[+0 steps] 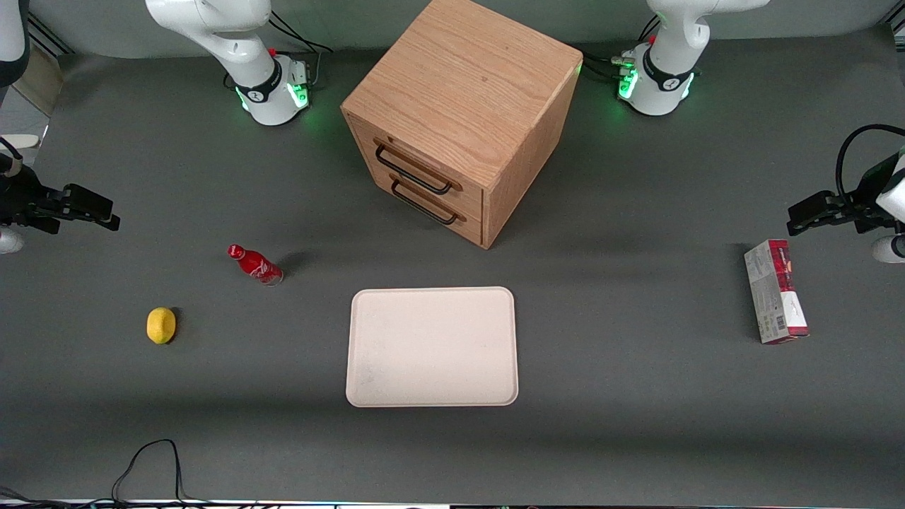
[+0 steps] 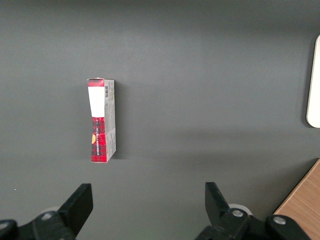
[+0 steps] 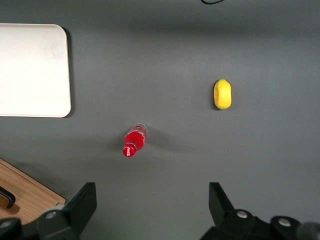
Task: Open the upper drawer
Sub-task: 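Move the right gripper toward the upper drawer's black handle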
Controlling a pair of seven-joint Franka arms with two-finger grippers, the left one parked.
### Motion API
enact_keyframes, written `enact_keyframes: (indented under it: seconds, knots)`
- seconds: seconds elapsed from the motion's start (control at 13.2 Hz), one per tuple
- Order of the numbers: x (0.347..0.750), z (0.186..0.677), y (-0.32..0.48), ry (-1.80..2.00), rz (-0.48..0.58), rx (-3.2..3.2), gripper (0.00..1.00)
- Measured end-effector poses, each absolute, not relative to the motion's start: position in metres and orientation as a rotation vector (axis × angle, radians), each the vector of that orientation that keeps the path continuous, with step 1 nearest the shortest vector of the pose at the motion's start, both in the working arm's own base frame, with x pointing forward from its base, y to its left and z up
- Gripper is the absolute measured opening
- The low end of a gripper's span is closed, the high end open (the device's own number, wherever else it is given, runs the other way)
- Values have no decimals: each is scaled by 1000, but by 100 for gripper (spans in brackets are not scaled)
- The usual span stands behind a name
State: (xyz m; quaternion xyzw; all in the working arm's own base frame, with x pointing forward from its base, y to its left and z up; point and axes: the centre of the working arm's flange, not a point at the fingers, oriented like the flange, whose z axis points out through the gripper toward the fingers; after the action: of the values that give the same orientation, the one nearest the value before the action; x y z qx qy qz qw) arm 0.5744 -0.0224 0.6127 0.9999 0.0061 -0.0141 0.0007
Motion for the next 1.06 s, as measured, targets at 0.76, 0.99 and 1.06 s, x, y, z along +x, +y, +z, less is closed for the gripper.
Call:
enact_keyframes:
  seconds: [0.76, 0.99, 1.06]
  knots:
    - [574, 608, 65, 319, -59, 3125, 100]
    - [563, 600, 144, 533, -79, 3103, 100]
    - [558, 596, 168, 596, -91, 3100, 100]
